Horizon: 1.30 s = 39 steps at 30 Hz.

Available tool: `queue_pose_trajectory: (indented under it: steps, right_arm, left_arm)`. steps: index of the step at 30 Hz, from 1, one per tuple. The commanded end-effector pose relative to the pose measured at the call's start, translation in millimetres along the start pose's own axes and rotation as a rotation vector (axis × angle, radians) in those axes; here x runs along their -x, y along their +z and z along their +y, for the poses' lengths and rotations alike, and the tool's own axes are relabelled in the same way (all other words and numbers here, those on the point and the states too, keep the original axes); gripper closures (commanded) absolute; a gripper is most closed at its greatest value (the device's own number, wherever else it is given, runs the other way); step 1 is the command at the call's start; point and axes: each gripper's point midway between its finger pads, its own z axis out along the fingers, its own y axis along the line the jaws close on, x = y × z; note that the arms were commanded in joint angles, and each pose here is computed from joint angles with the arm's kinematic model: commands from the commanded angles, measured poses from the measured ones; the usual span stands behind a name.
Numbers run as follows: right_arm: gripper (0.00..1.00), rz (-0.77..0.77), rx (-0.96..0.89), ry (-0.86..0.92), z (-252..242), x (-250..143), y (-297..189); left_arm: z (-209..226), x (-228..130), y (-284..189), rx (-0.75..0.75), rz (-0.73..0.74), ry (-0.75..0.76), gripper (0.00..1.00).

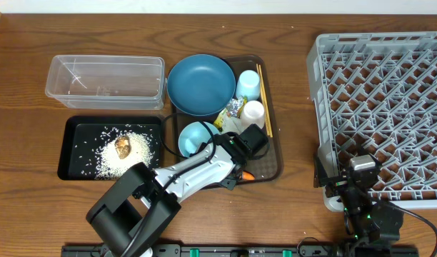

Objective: Sort waste into correct bins and load items into the dishwasher rack
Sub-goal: 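Lower the left gripper and close it around the carrot, then lift the carrot with the left gripper and carry it over the black tray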

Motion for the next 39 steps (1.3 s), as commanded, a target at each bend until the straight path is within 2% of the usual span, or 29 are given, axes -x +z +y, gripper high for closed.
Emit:
queue_pose_trajectory:
  steps: [1,13,21,24,32,33,39]
  right_arm:
    - [0.01,0.001,0.000,-0.012,0,-1,0]
    - [0.01,0.001,0.000,-0.012,0,-1,0]
    - [0.01,0.001,0.000,-0.012,0,-1,0]
    - [0.01,0.001,0.000,-0.012,0,-1,0]
    - [0.01,0.001,0.000,-0.012,0,-1,0]
    - [0.01,0.001,0.000,-0.012,0,-1,0]
    - [0.01,0.002,0.000,-0.012,0,-1,0]
  left_arm:
    - [-1,1,-4,-0.013,-0.008,0.021,0.67]
    - [-2,0,-5,-0.016,-0.006,0.053,0.68]
    - [-9,-1,-22,-0.071,0.012,0.092,0.69]
    - [-13,-2,-32,-0.104,0.021,0.111,0.76]
    - [-17,-3,-43,-0.138,0.032,0.125,0.79]
    - [-16,-3,-43,-0.136,0.031,0.125,0.86]
    - [-16,-4,-44,-0.135,0.036,0.125,0.87]
